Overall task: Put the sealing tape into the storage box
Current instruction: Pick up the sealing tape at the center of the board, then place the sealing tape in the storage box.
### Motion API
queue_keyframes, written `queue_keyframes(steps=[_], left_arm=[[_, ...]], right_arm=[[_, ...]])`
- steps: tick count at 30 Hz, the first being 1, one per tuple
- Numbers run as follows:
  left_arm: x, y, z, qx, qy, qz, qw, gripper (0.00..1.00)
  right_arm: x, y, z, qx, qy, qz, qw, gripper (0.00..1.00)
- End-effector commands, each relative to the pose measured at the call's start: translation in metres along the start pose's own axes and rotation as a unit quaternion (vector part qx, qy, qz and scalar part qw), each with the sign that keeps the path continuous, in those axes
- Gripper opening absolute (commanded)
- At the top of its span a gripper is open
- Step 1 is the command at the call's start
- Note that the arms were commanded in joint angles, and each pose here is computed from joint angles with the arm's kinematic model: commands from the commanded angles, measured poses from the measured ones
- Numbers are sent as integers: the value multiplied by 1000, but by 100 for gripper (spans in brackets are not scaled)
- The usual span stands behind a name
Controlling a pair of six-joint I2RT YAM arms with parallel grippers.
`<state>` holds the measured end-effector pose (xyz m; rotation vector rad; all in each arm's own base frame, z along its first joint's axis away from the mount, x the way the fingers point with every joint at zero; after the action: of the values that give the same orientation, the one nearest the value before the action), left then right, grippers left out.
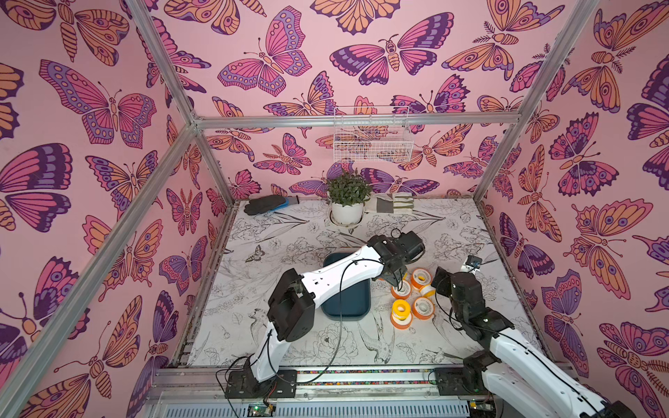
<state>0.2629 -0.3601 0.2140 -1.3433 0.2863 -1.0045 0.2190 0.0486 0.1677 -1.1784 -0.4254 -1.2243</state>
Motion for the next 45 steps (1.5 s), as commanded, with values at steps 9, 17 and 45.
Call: queue_keyframes(steps=[9, 17, 45], left_arm=[[-81, 13, 45, 53, -69, 82, 993, 61], [-100, 45, 49, 41, -89, 107, 989, 61], [-122, 104, 65, 50, -107, 154, 981, 74]], right_arm=[[10, -1, 6, 8, 11, -10, 1000, 90], [9, -1, 7, 9, 10, -9, 1000, 90], [10, 0, 8, 9, 8, -8, 1000, 90]])
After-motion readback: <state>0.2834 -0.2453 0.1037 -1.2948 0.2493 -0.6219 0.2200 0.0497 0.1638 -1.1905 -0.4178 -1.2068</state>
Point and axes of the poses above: each gripper's point midway between its finger pads, its own y axis out along the fingers, its own z axis along the line the jaws close on, x = y × z, the point moved 7 cm from there along -y, back along the fingers, and after that the axes turned 13 degrees about y, right-handed, at the moved point
